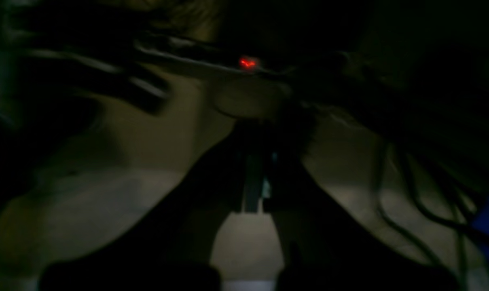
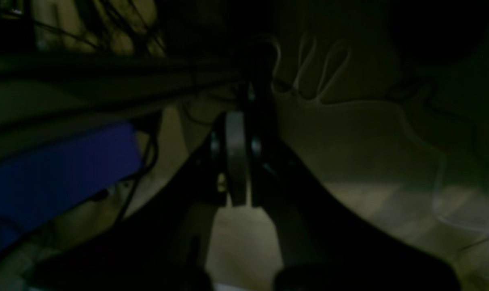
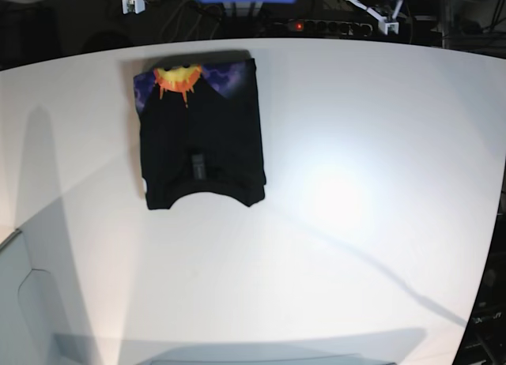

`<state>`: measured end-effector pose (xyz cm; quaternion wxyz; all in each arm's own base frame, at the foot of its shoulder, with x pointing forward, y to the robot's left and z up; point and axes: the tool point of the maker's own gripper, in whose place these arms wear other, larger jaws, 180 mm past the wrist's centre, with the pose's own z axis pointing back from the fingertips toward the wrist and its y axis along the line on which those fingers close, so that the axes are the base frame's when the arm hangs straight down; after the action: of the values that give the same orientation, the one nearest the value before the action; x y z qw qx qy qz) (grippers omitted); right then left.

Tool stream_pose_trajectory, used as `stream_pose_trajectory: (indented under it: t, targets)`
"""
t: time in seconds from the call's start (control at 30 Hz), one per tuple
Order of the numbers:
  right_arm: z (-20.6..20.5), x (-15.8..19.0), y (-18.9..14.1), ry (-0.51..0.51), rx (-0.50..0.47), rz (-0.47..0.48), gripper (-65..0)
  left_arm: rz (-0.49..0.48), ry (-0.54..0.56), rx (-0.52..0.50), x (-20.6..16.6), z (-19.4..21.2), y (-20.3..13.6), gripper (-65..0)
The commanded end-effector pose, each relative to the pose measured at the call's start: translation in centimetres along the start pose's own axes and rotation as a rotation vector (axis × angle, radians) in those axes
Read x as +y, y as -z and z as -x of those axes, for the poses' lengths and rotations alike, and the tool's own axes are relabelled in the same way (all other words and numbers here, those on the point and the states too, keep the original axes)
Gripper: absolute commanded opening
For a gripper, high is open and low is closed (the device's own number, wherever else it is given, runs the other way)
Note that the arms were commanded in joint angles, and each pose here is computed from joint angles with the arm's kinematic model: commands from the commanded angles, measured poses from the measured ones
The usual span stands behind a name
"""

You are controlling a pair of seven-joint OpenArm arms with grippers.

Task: Fold the T-shirt properly

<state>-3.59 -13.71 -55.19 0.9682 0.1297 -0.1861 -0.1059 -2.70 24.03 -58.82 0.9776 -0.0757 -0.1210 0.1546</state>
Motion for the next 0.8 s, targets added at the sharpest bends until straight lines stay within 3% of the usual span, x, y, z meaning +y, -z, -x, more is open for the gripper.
stream_pose_trajectory:
  t: [0.0, 0.13, 0.2, 0.3, 0.43, 0.63, 0.77]
  targets:
    - [0.8, -0.8, 0.0, 0.02, 0.001, 0.005, -64.8, -0.007, -0.014, 0.035, 1.0, 1.4, 0.1, -65.0]
    - [2.6, -1.6, 2.1, 0.067, -0.008, -0.025, -64.8, 0.063, -0.109, 0.035, -0.4, 3.7, 2.7, -65.0]
    - [3.7, -2.1, 2.7, 0.061, -0.024, -0.013, -64.8, 0.043, -0.123, 0.006, -0.4, 3.8, 3.2, -65.0]
    - [5.9, -3.2, 3.3, -0.047, -0.004, 0.051, -64.8, -0.08, -0.017, -0.013, 1.2, 3.4, 3.7, -65.0]
    - [7.3, -3.9, 4.0, -0.21, 0.049, 0.104, -64.8, -0.174, 0.089, -0.002, 2.1, 3.4, 3.9, -65.0]
    - [7.0, -3.9, 5.6, -0.429, 0.103, 0.182, -64.8, -0.243, 0.168, 0.008, 0.9, 2.5, 5.2, -65.0]
    - [7.2, -3.4, 6.2, -0.571, 0.148, 0.23, -65.0, -0.271, 0.201, 0.087, 0.8, 4.0, 5.4, -65.0]
